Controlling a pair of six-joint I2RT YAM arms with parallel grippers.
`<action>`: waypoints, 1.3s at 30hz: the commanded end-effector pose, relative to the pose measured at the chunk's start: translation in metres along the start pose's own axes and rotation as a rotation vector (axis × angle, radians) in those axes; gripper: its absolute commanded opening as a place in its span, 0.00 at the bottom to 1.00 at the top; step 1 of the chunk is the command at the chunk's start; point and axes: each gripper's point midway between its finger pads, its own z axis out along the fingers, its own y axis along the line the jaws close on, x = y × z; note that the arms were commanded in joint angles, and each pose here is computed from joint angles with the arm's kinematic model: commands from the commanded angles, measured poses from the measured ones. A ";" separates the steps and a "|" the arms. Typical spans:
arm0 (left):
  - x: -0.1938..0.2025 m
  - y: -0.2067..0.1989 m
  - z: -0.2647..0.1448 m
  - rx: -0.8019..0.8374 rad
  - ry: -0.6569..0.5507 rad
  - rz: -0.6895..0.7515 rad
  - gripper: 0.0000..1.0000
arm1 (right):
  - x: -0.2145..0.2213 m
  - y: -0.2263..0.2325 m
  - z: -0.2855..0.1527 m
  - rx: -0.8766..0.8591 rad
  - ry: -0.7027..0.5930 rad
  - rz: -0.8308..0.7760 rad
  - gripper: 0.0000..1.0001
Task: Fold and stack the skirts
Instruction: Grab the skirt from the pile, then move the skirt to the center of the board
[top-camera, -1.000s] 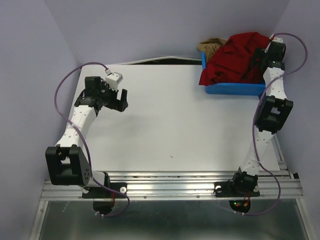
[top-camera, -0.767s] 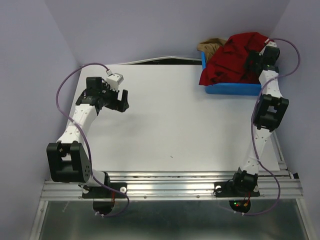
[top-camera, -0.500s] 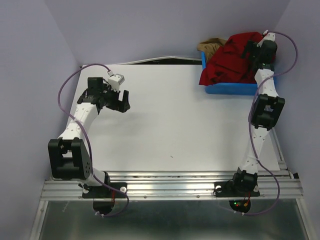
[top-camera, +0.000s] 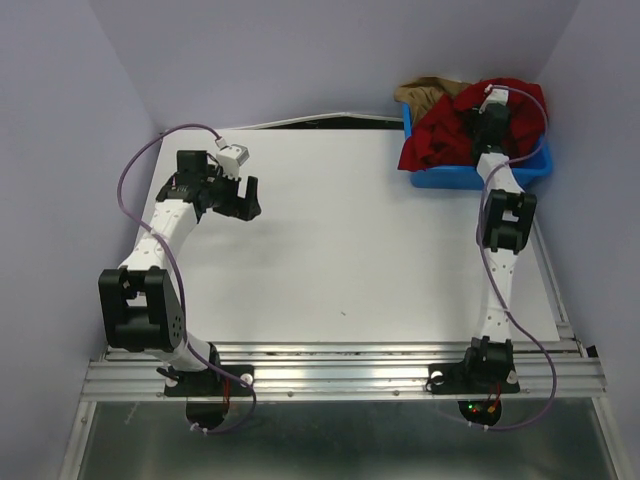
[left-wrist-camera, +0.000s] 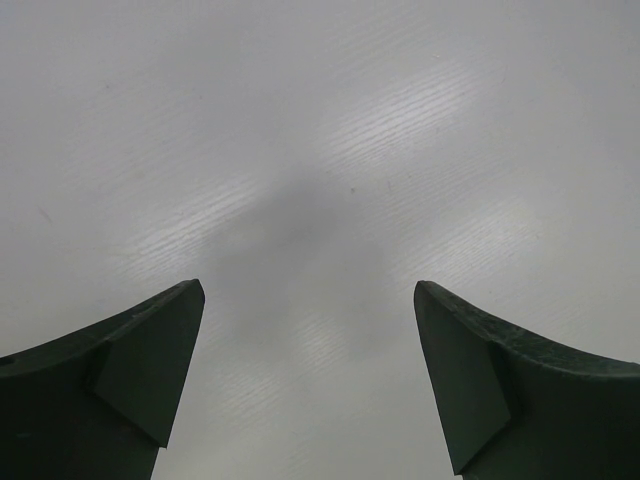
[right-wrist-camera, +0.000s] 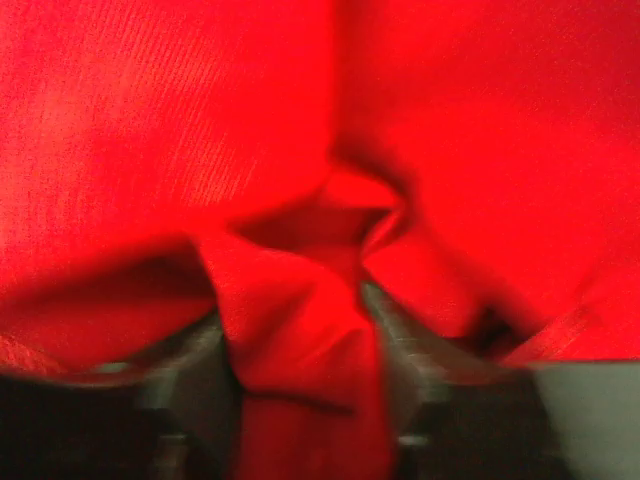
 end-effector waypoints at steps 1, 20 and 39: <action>-0.027 -0.004 -0.018 -0.017 -0.072 0.024 0.99 | -0.078 -0.026 -0.011 0.072 -0.163 0.021 0.31; -0.062 -0.017 -0.070 -0.083 -0.236 0.001 0.99 | -0.402 0.004 -0.245 -0.318 -0.617 0.275 0.01; -0.084 -0.001 -0.147 -0.142 -0.406 -0.119 0.99 | -0.549 0.101 -0.516 -1.027 -0.971 0.628 0.01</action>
